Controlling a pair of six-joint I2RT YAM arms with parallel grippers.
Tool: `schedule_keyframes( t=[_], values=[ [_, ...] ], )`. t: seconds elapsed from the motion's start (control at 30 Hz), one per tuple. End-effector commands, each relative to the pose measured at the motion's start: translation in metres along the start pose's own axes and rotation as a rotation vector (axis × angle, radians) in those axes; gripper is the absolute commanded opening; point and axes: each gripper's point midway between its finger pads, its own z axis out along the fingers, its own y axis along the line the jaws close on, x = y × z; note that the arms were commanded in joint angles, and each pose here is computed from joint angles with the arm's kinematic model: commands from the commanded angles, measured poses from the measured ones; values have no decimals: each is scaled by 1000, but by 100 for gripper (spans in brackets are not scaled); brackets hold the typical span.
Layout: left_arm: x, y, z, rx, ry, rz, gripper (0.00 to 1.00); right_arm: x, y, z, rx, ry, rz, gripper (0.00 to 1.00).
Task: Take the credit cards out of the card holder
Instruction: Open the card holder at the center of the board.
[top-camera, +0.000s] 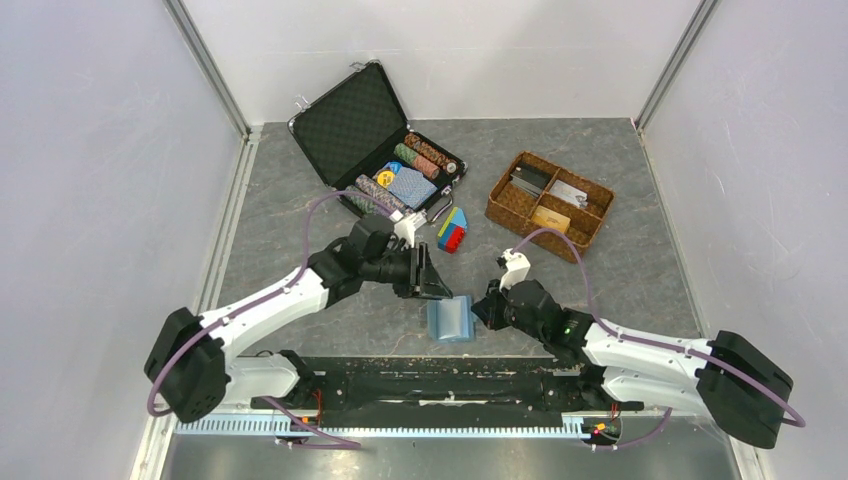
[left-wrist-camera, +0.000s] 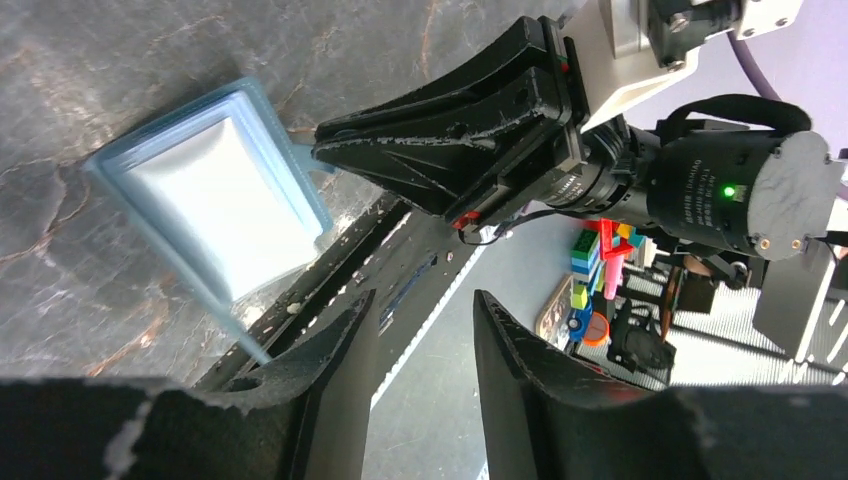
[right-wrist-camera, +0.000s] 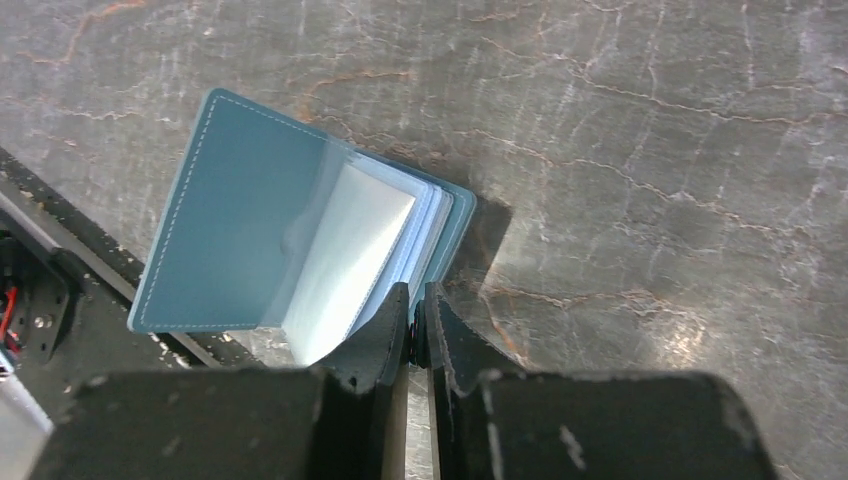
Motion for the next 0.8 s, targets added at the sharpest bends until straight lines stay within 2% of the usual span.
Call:
schedule_keyframes(
  t=[0.0, 0.2, 0.47, 0.63, 0.77],
  values=[
    [-3, -25, 13, 112, 37, -5, 45, -30, 31, -1, -101, -66, 41, 8],
    [2, 15, 29, -30, 49, -15, 40, -32, 34, -2, -114, -74, 51, 8],
    [25, 86, 31, -275, 78, -5, 33, -22, 11, 0, -20, -67, 24, 9],
    [39, 111, 36, -329, 108, -26, 29, -18, 3, 3, 17, -54, 8, 14],
    [44, 122, 38, -344, 105, -37, 28, -24, 7, 0, 26, -40, 12, 29]
  ],
)
